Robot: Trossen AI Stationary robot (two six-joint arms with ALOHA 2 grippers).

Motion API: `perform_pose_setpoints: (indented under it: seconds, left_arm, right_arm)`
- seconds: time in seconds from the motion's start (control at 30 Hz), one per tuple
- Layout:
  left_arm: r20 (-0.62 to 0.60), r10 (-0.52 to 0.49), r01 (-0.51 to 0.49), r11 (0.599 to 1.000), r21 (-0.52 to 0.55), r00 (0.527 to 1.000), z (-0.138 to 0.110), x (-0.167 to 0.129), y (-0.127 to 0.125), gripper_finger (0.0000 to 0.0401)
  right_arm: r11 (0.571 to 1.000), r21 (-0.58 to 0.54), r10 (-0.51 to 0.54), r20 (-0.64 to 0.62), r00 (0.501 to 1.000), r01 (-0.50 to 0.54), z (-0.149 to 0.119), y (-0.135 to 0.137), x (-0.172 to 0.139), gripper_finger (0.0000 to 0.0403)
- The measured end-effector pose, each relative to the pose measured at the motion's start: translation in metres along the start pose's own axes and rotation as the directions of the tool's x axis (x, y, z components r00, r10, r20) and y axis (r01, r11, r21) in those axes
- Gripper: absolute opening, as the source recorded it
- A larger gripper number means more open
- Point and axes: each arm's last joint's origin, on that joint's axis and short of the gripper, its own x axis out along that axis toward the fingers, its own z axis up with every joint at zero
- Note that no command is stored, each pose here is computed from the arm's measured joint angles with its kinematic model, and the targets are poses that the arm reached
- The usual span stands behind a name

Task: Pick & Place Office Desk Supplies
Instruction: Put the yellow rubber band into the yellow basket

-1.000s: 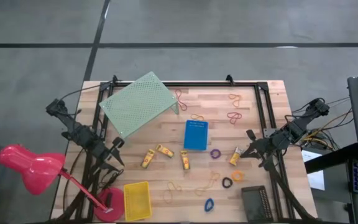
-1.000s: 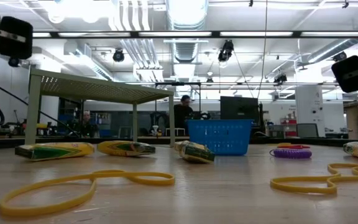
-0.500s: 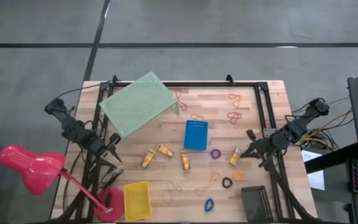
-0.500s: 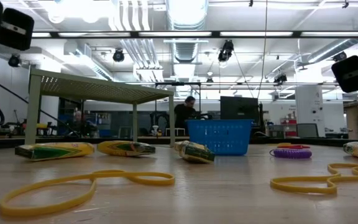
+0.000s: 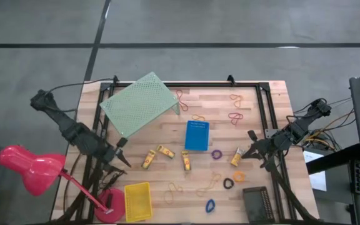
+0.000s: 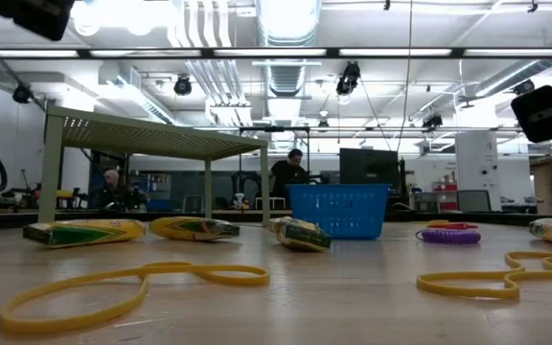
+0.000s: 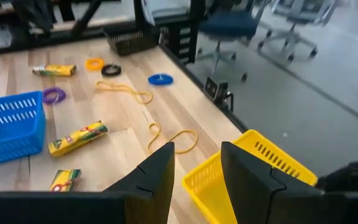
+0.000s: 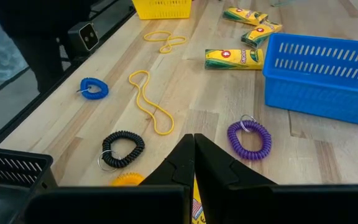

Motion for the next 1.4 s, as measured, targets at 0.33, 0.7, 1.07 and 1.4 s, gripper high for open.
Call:
perform_pose_setpoints:
  seconds: [0.33, 0.7, 1.07, 1.4]
  left_arm:
    - [-0.145, 0.087, -0.087, 0.996, 0.007, 0.986, 0.068, 0.065, 0.003, 0.0133]
    - [-0.302, 0.156, -0.201, 0.972, -0.121, 0.94, 0.075, 0.14, 0.022, 0.0133]
    - [-0.503, 0.11, -0.295, 0.906, -0.305, 0.857, 0.03, 0.197, 0.04, 0.0133]
    - [-0.537, 0.071, -0.303, 0.883, -0.357, 0.841, 0.006, 0.225, 0.042, 0.0133]
  right_arm:
    - [1.0, 0.0, 0.0, 0.0, 1.0, 0.0, 0.0, 0.0, 0.0, 0.0008]
    - [1.0, 0.0, 0.0, 0.0, 1.0, 0.0, 0.0, 0.0, 0.0, 0.0008]
    - [1.0, 0.0, 0.0, 0.0, 1.0, 0.0, 0.0, 0.0, 0.0, 0.0008]
    - [1.0, 0.0, 0.0, 0.0, 1.0, 0.0, 0.0, 0.0, 0.0, 0.0008]
